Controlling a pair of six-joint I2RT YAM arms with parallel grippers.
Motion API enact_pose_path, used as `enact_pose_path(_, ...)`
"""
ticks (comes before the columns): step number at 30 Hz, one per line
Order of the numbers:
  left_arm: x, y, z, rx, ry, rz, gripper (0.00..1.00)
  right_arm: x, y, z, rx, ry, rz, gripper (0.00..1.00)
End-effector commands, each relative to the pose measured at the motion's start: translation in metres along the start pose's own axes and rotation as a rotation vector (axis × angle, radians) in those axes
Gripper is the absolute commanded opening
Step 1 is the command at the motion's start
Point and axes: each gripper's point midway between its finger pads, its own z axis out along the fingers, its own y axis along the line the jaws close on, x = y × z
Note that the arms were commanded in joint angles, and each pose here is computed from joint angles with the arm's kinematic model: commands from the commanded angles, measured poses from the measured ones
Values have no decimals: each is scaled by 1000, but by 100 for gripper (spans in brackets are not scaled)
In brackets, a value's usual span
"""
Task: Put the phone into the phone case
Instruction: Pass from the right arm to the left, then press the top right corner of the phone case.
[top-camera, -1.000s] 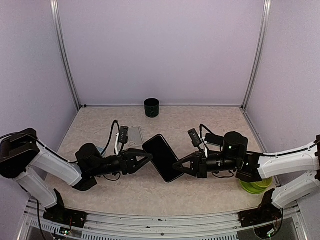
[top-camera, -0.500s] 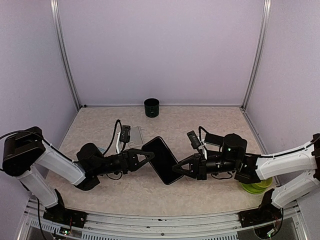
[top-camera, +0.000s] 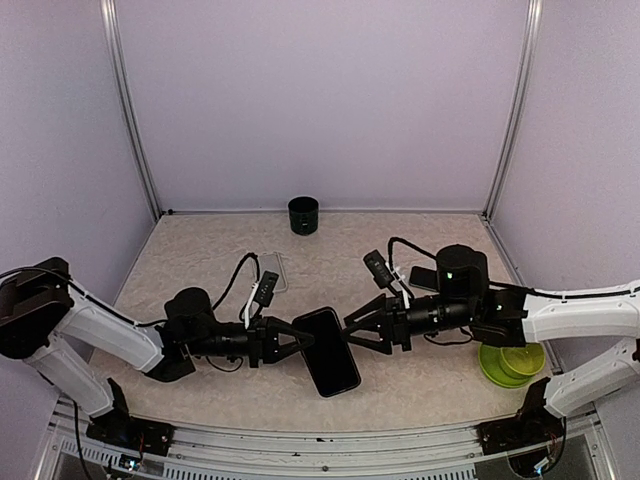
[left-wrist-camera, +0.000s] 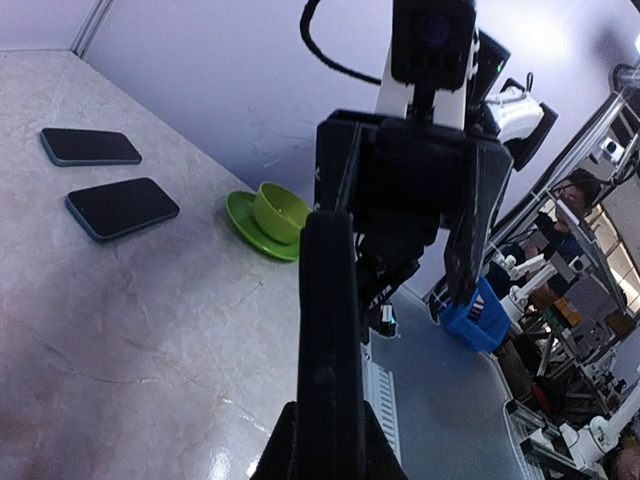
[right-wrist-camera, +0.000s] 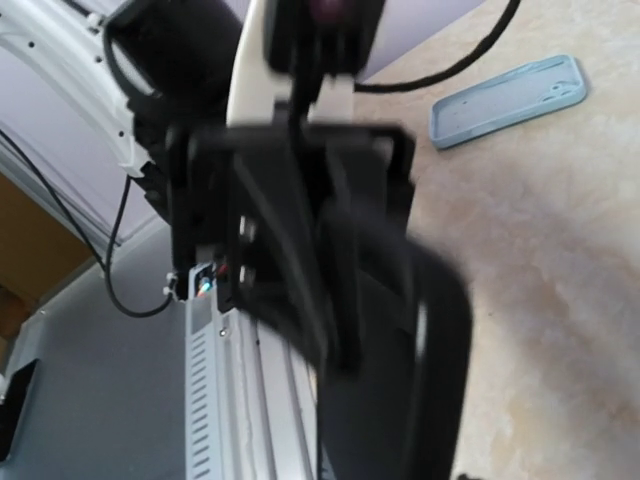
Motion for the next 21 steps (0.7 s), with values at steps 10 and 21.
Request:
enact_pose_path(10,22,-20,0,8,110,127,0,15,-19,22,46,115,27,47)
enact_pose_path(21,28,-9,-2,-35,117,115,0,22,-15,20,18,129,23,0)
